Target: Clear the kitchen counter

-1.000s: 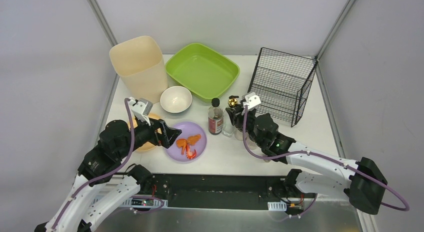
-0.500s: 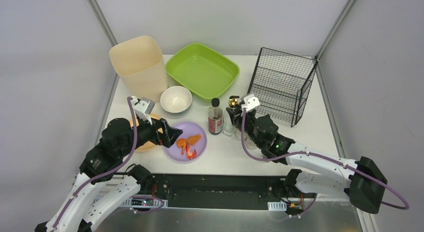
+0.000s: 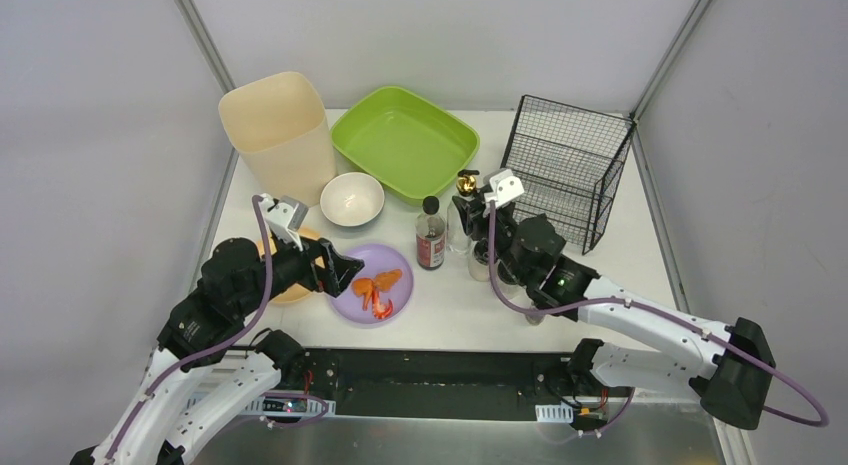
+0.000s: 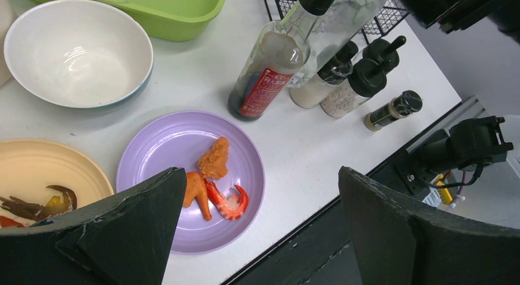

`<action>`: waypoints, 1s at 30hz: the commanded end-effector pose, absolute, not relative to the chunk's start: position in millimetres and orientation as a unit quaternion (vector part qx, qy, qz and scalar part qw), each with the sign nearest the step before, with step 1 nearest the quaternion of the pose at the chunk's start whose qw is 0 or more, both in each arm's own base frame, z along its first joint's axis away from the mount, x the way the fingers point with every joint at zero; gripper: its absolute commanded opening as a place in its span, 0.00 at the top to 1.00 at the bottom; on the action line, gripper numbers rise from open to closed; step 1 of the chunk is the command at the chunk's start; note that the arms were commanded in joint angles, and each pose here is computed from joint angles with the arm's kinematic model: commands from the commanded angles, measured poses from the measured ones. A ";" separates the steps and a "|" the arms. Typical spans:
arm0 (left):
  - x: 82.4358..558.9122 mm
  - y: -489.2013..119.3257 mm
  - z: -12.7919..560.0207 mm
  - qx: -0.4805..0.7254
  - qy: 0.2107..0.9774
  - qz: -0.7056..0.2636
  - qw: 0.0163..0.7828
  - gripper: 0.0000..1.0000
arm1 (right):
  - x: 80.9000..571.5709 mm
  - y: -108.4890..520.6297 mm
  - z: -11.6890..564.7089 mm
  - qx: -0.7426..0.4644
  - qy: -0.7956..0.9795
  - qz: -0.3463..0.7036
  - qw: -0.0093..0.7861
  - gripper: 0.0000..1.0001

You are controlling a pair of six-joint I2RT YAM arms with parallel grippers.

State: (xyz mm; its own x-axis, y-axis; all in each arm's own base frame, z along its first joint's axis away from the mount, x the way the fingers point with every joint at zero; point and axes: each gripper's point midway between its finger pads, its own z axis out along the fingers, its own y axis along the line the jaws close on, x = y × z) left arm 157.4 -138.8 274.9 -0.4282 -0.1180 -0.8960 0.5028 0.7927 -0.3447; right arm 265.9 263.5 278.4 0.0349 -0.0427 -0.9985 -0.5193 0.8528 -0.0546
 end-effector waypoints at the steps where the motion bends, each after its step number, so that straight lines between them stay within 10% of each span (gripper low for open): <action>1: 154.6 -133.7 278.3 0.129 0.781 -0.293 0.535 0.00 | 262.6 251.6 385.3 -0.149 0.591 0.211 0.764 1.00; 30: 146.0 -129.9 288.8 0.131 0.764 -0.306 0.552 0.00 | 358.9 180.5 525.0 -0.178 0.531 0.128 0.819 1.00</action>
State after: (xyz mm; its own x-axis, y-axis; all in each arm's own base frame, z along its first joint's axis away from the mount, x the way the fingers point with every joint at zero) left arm 147.6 -130.9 280.5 -0.3889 -0.1218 -0.9132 0.5231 0.7868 -0.3276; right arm 366.3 189.5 434.3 0.1816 -0.0934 -0.9789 -0.3781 0.9123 -0.1572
